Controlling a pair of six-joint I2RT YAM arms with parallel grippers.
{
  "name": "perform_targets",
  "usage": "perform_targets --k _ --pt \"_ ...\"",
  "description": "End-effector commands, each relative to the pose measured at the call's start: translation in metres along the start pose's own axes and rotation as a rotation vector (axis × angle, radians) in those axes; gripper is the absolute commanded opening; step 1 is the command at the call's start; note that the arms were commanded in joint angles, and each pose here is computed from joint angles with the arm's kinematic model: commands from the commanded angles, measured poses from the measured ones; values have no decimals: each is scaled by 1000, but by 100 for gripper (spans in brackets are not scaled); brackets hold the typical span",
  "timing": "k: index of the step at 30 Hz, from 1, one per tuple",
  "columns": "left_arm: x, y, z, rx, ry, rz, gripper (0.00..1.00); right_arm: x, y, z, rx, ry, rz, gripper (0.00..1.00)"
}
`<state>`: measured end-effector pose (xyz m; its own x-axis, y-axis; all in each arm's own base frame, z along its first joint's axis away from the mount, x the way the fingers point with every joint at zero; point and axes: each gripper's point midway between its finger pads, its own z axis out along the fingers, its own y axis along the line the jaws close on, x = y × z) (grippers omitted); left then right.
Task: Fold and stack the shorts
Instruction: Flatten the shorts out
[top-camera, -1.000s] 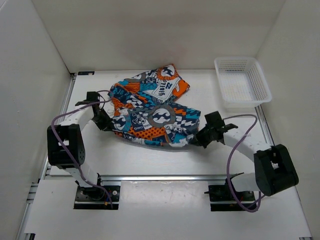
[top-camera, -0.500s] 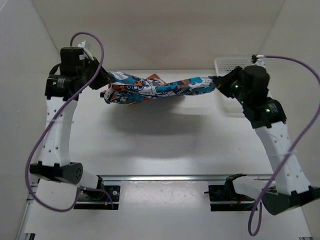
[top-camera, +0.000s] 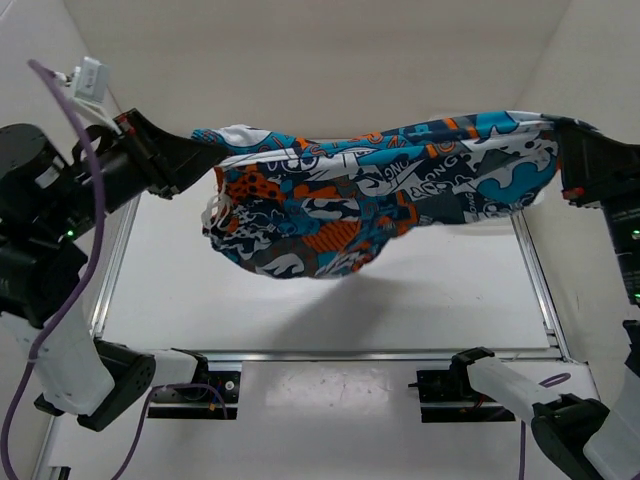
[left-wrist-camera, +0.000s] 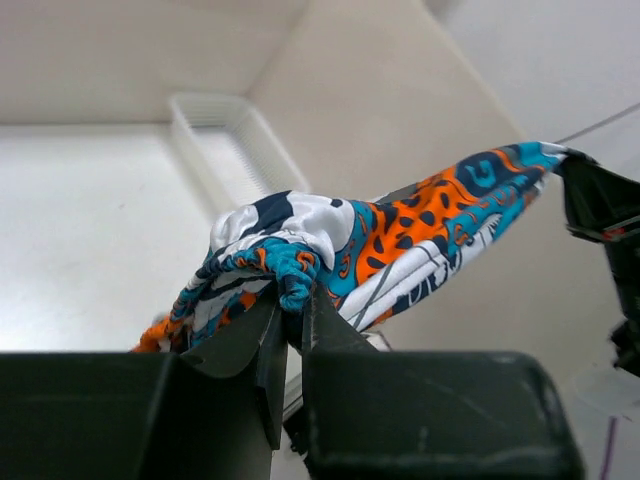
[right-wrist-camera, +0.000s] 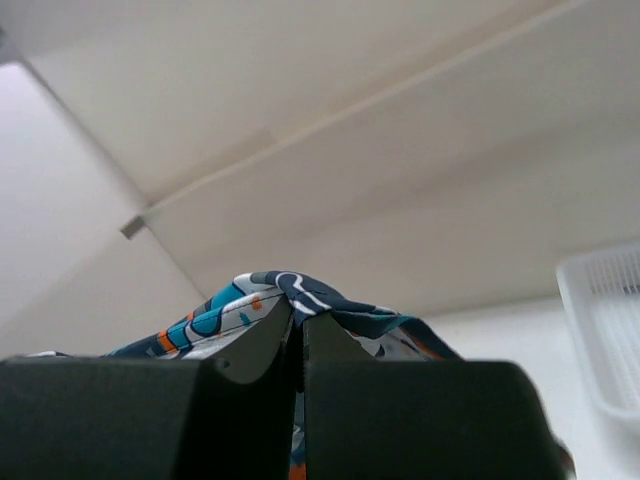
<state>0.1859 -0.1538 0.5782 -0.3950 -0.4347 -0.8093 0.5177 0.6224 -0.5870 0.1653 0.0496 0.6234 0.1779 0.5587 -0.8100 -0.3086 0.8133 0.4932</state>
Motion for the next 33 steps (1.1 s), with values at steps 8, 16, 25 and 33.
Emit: perform_targets --k 8,16,25,33 --pt "1 12 -1 -60 -14 -31 10 -38 -12 21 122 -119 -88 0" --pt "66 135 71 -335 163 -119 10 78 -67 122 269 126 -211 0" --pt "134 321 153 -623 388 -237 10 290 -150 236 312 515 -340 0" --pt "170 442 211 -716 488 -362 10 443 -228 300 323 791 -264 0"
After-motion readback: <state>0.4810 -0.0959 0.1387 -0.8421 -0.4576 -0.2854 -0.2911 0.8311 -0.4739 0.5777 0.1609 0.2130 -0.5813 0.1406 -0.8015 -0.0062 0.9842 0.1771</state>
